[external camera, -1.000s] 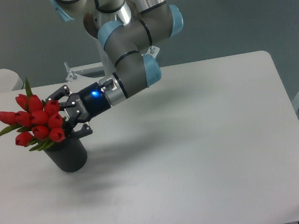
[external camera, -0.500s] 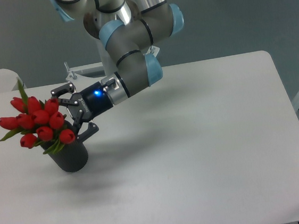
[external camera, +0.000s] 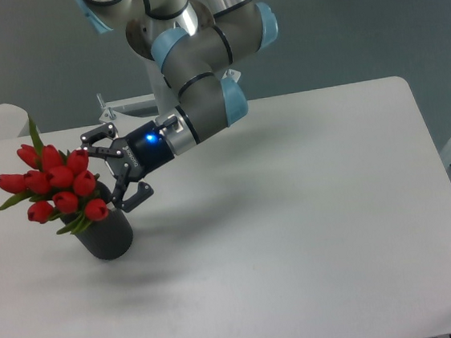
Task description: Insert the flowers into the vase
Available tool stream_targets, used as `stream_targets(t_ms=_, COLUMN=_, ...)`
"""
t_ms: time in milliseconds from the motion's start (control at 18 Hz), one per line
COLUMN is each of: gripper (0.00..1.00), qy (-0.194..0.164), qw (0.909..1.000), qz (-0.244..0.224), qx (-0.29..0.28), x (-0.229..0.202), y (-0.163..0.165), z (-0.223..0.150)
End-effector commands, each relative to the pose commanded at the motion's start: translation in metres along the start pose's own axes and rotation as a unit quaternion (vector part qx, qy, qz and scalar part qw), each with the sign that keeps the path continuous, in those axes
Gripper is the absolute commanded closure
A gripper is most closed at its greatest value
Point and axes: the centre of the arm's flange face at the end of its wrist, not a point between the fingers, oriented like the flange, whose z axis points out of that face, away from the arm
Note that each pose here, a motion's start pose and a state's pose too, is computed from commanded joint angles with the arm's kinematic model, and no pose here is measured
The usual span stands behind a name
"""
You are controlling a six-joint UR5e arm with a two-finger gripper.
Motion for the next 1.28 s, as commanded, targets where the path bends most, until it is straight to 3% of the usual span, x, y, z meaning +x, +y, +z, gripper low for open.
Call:
stream_targets(t_ms=667, gripper=0.0, qy=-0.022, qw=0.9998, qz=-0.001, qx=0.002, x=-0.001, y=-0.001, z=-0.021)
stream_targets(t_ms=1000, gripper=0.0, qy=-0.063, qw=0.998, qz=0.004, qx=0.009, x=-0.017, y=-0.008, z=-0.06)
stream_targets(t_ms=1278, gripper=0.0, qy=-0.104, qw=0.9942, qz=0.026, qx=0.011, x=-0.038, y=-0.034, z=-0.103)
